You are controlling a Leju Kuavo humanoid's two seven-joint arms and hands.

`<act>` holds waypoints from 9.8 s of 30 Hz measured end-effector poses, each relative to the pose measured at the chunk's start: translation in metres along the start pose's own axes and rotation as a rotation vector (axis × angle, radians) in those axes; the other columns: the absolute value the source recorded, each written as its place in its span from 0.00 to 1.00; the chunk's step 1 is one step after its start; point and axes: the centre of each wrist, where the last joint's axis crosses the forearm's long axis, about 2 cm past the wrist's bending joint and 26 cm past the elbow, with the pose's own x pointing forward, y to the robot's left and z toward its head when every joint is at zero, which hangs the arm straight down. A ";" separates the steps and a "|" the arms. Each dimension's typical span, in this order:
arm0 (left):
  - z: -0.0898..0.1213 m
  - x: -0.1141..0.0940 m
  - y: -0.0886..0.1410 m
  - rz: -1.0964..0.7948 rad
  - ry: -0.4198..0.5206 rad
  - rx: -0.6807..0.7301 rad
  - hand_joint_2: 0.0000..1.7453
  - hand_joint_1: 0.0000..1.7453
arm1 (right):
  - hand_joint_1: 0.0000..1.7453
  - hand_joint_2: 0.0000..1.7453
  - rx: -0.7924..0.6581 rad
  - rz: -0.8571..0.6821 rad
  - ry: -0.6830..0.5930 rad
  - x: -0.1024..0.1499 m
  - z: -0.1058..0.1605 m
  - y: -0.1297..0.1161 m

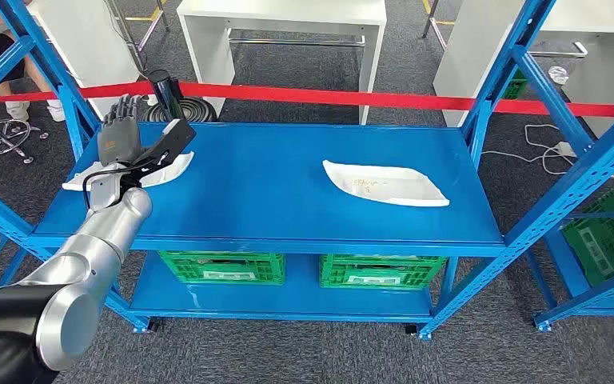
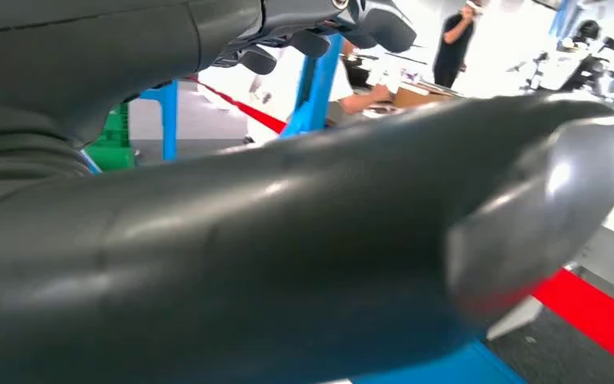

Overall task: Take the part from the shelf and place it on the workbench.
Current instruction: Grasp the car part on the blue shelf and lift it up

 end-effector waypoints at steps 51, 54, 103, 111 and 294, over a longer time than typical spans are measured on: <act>0.008 -0.003 -0.013 -0.459 -0.047 -0.421 1.00 0.00 | 0.00 1.00 0.020 0.002 -0.004 0.001 0.000 0.001; 0.010 -0.005 -0.014 -0.473 -0.051 -0.430 1.00 0.00 | 0.00 1.00 0.020 0.003 -0.005 0.001 0.000 0.001; 0.047 -0.028 -0.040 -0.441 0.163 -0.529 1.00 1.00 | 0.00 1.00 0.020 0.015 -0.003 0.001 0.000 0.001; 0.063 -0.035 -0.049 -0.422 0.172 -0.524 1.00 1.00 | 0.00 1.00 0.016 0.019 0.001 0.001 0.000 0.001; 0.082 -0.088 -0.034 -0.522 0.270 -0.473 1.00 1.00 | 0.00 1.00 0.051 0.012 -0.002 0.001 0.002 0.007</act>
